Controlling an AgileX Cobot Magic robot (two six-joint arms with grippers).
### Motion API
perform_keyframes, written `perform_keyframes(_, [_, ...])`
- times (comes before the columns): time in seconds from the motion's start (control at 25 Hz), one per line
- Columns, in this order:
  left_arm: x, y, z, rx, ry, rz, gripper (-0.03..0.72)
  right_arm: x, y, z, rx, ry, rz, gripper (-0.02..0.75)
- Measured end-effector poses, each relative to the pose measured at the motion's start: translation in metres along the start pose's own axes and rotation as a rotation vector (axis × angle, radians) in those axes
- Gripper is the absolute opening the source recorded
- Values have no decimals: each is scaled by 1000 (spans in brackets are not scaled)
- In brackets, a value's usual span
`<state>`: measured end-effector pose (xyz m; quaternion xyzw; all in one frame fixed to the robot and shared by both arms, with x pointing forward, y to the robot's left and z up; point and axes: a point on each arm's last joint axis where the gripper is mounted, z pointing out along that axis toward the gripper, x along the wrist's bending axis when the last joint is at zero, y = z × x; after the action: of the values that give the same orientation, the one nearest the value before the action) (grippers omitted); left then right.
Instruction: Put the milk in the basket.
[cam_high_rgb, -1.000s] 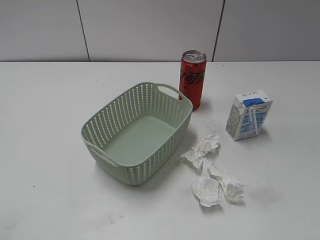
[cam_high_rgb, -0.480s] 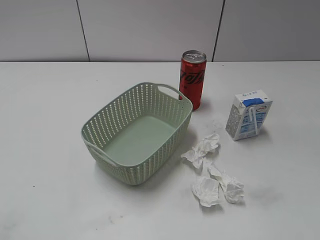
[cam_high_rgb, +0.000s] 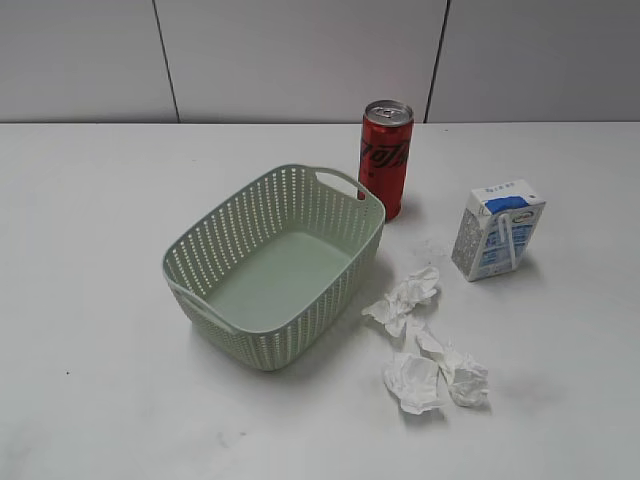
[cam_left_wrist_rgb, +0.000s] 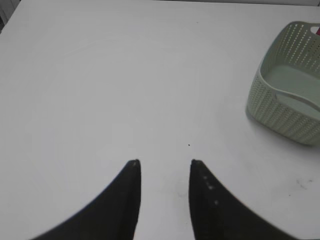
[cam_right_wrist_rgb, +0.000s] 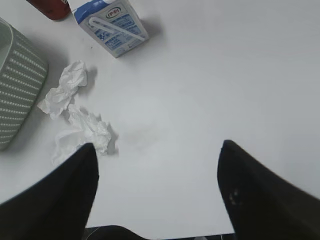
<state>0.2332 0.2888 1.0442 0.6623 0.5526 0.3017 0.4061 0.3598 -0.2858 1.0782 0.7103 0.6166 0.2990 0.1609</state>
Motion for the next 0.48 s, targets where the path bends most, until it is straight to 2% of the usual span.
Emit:
perform_keyframes(0.24, [0,0,0,0,0,0,237,9,63,45,145,1,65,591])
perform_keyframes(0.48, [0,0,0,0,0,0,237,13,107,103,273,-13,264,591])
